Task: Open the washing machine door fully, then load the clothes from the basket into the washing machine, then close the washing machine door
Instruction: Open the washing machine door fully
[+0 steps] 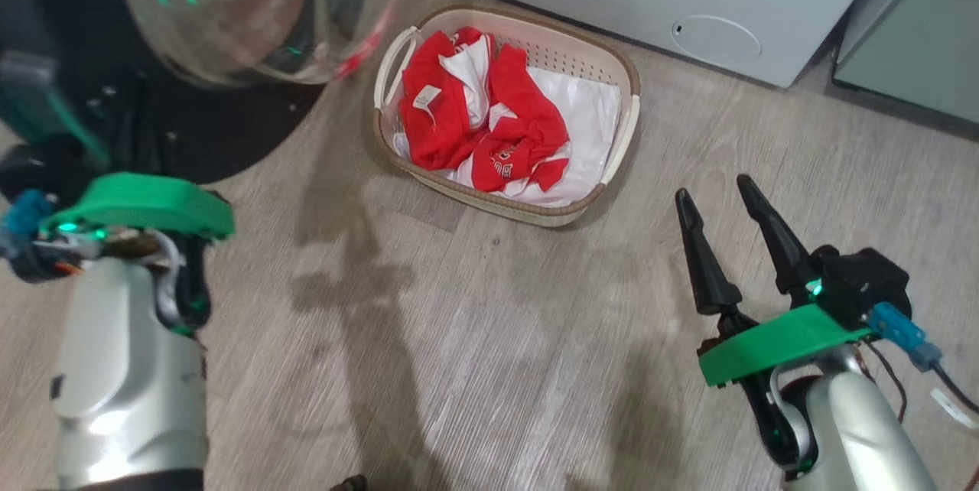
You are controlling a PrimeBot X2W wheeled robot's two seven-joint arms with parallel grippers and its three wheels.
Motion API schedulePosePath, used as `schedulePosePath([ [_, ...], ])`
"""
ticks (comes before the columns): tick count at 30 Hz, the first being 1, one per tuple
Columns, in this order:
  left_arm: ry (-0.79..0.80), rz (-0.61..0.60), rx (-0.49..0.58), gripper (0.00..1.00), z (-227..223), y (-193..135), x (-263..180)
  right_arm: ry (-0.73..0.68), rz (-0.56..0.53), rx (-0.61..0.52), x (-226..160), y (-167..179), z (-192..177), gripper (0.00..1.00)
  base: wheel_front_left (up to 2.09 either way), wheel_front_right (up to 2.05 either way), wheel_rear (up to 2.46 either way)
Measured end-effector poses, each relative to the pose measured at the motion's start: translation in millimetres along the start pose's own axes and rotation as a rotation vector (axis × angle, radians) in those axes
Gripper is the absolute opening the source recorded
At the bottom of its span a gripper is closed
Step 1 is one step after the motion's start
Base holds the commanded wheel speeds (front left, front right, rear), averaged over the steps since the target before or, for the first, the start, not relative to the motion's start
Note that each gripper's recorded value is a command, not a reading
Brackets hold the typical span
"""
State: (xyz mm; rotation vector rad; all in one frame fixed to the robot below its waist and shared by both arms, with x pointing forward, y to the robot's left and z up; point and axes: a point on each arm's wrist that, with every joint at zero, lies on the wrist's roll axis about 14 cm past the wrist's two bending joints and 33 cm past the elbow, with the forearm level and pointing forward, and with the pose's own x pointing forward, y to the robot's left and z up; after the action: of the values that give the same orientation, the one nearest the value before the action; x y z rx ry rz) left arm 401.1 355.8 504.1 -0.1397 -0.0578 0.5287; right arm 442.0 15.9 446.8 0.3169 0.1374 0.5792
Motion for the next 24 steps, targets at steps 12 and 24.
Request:
schedulePosePath([
  [12,-0.023,0.076,0.05,0.0,9,36,32,0.033,-0.032,0.004,2,-16,-11,1.0,0.0,0.0,0.0],
  [24,-0.023,0.118,0.111,0.0,16,58,71,0.055,-0.034,0.002,13,-25,-23,1.0,0.0,0.0,0.0],
])
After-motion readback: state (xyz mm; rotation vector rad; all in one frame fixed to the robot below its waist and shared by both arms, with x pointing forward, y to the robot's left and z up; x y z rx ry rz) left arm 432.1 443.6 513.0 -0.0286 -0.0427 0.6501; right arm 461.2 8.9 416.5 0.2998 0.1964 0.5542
